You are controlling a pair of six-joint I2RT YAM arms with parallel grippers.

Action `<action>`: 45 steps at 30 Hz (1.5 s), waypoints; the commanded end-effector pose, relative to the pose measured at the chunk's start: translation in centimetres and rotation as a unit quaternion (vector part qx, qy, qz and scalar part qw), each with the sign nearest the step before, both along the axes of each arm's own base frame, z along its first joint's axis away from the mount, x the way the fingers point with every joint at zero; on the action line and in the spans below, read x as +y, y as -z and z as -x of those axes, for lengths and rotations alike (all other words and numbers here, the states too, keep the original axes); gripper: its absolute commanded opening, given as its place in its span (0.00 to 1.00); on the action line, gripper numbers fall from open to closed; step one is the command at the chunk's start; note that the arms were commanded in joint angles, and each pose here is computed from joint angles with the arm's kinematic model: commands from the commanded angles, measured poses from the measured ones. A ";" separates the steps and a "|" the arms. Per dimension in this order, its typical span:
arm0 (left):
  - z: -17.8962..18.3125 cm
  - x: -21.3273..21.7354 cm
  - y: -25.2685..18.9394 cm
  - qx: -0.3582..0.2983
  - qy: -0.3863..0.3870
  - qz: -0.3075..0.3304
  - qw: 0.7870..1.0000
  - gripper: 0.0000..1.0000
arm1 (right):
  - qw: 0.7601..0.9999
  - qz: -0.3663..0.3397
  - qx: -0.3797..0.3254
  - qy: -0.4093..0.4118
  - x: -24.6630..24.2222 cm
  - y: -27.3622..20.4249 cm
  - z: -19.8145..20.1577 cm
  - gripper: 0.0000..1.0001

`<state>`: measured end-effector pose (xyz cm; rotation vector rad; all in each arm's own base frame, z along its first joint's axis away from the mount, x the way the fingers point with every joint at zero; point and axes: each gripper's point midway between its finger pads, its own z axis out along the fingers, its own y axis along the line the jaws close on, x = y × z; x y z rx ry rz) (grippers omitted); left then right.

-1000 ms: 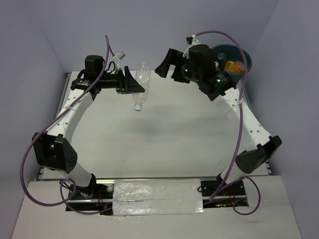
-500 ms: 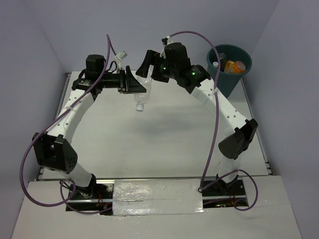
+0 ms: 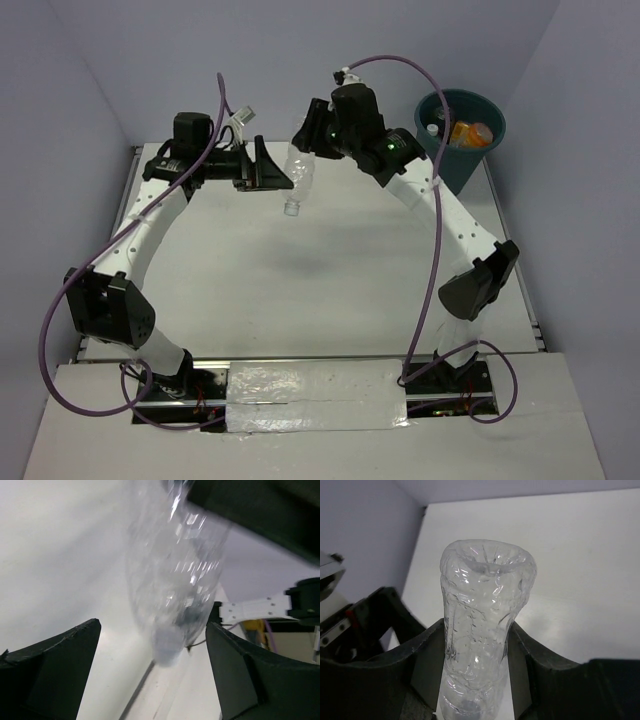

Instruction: Put the plastic bottles in the bin

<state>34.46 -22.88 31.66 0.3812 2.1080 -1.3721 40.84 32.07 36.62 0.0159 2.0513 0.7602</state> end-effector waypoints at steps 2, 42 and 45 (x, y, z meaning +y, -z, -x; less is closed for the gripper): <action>-1.2 4.1 1.9 -0.013 -0.069 -0.091 0.993 0.99 | 0.975 0.083 -0.111 0.172 -9.0 -5.8 -1.9 0.43; -5.1 12.9 3.8 0.042 -0.261 -0.096 0.960 0.99 | 0.783 0.246 -0.180 0.543 -38.7 -6.4 -14.2 0.95; -4.7 12.6 3.1 0.033 -0.259 -0.085 0.962 0.99 | 0.784 0.224 -0.210 0.539 -38.6 -10.5 -11.8 0.95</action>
